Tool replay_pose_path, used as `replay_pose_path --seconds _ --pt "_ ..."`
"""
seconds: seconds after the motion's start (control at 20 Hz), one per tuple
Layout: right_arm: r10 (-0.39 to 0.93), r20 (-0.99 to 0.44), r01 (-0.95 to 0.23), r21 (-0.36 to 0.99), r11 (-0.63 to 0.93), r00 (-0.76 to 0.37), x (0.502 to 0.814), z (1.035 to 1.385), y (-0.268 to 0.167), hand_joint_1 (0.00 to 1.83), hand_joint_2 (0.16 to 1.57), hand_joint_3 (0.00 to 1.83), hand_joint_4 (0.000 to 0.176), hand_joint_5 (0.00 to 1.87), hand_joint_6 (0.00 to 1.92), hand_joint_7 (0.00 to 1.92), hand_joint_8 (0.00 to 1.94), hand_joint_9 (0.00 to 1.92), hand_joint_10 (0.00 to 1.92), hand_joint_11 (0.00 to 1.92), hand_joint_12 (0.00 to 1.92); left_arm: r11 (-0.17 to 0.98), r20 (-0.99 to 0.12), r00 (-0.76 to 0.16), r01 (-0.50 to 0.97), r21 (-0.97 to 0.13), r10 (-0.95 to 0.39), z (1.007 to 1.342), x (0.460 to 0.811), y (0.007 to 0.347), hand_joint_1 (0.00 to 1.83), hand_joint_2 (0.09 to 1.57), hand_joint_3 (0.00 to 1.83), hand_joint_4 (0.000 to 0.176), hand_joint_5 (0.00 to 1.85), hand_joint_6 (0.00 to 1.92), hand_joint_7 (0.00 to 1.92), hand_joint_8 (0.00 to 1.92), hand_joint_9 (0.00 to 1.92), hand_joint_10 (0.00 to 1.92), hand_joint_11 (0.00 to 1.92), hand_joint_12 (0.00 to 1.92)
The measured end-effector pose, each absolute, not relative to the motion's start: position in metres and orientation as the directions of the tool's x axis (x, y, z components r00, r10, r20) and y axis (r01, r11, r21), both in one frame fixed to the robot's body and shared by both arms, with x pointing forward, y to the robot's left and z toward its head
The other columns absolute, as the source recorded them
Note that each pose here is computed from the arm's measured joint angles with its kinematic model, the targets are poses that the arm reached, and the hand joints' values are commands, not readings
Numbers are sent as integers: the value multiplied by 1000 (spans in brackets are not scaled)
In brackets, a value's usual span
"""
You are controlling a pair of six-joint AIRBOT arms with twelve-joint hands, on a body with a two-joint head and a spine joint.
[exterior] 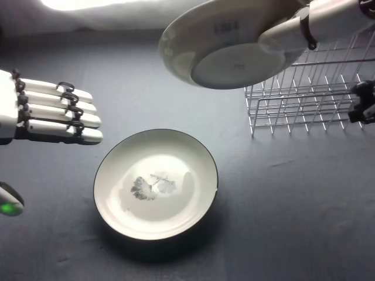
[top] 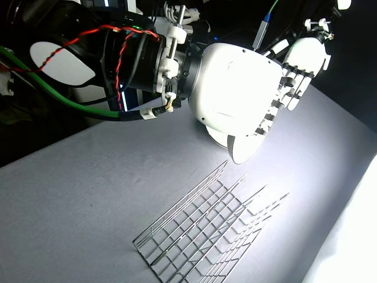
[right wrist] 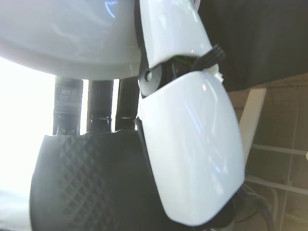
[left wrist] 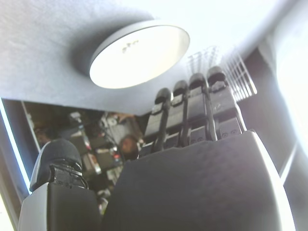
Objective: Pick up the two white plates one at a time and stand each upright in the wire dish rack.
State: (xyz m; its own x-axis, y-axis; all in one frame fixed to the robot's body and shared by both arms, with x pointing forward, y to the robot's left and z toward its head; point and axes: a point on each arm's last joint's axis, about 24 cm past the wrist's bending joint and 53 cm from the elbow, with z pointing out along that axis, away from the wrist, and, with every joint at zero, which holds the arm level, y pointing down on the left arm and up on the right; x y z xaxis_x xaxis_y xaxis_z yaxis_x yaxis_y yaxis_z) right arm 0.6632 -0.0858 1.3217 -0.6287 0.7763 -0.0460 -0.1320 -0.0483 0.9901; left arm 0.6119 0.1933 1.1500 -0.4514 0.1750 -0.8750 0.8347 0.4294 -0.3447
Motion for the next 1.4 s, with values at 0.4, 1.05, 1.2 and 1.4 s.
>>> replay_pose_path --seconds 0.4,1.05,1.2,1.4 --pt "822 -54 -156 987 -42 -567 679 1332 -121 1495 1074 0 0 963 962 1040 787 988 871 922 1404 408 -882 -428 854 -323 198 1144 613 180 0 1058 0 0 0 0 0 0 0 0 0 0" --pt "885 -79 -121 992 26 -458 701 1315 -185 1398 1055 0 0 1029 843 1072 819 1094 868 1008 905 398 -865 -442 856 -329 235 1120 603 160 0 1044 0 0 0 0 0 0 0 0 0 0" --pt "891 -81 -121 992 29 -446 704 1314 -192 1495 1078 0 0 946 958 996 913 1005 842 924 1397 401 -878 -436 853 -334 196 1131 609 157 0 1049 0 0 0 0 0 0 0 0 0 0" --pt "909 -97 -99 993 62 -405 715 1302 -214 1413 1060 0 0 970 980 1098 690 1082 873 983 1030 409 -882 -430 853 -326 193 1133 613 159 0 1060 2 0 0 0 0 0 0 0 0 0"
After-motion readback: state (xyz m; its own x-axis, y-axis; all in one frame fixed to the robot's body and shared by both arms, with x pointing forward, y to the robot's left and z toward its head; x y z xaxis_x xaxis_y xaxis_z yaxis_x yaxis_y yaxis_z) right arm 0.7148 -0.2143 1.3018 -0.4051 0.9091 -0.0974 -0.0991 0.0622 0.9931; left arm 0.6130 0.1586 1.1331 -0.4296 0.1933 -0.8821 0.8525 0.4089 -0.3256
